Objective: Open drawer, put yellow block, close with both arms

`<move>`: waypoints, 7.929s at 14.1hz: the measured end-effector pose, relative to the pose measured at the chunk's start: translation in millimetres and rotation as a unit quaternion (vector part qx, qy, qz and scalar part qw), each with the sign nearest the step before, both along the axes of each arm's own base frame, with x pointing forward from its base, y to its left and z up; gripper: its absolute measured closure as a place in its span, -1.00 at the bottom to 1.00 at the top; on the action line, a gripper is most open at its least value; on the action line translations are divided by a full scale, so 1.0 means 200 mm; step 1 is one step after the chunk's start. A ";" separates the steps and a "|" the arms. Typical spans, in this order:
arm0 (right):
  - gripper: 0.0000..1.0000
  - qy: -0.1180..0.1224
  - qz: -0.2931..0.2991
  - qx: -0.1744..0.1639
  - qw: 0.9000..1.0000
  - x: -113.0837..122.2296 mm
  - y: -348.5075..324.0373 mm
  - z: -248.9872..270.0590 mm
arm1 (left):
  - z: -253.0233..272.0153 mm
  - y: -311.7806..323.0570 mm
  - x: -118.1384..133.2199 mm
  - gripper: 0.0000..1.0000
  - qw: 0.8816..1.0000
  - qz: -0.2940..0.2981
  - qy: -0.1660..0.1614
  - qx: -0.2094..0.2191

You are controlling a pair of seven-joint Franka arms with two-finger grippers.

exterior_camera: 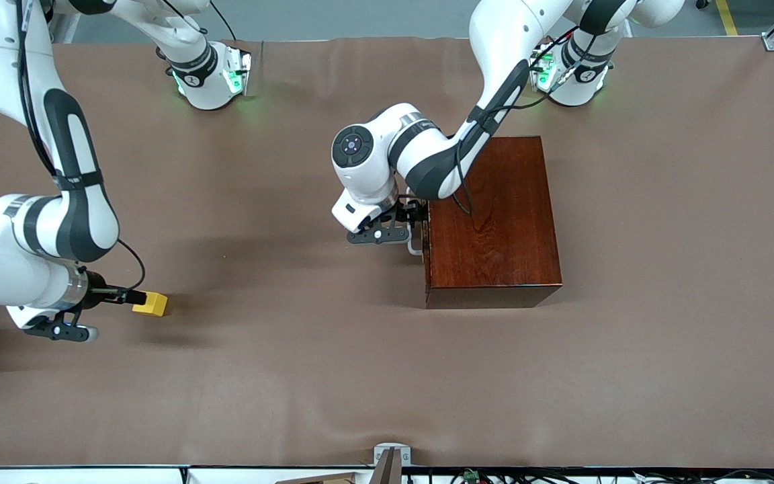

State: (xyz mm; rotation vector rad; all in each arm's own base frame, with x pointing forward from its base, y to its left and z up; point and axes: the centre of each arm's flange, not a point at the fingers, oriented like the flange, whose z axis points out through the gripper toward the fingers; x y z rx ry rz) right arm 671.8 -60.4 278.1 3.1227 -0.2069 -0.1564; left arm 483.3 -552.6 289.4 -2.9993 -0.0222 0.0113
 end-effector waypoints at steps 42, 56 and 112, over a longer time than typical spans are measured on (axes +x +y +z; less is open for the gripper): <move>-0.12 0.027 0.074 0.017 0.997 0.03 0.19 0.36 | 0.08 -0.26 -0.10 -1.00 0.990 -0.031 -0.068 -0.120; -0.12 0.040 0.139 0.028 0.989 -0.09 0.60 0.84 | 0.09 -0.37 -0.16 -1.00 0.978 -0.033 -0.088 -0.187; -0.12 -0.042 0.755 0.051 0.652 -0.80 2.71 0.44 | 1.50 2.46 0.51 -1.00 0.993 -0.044 0.051 -0.099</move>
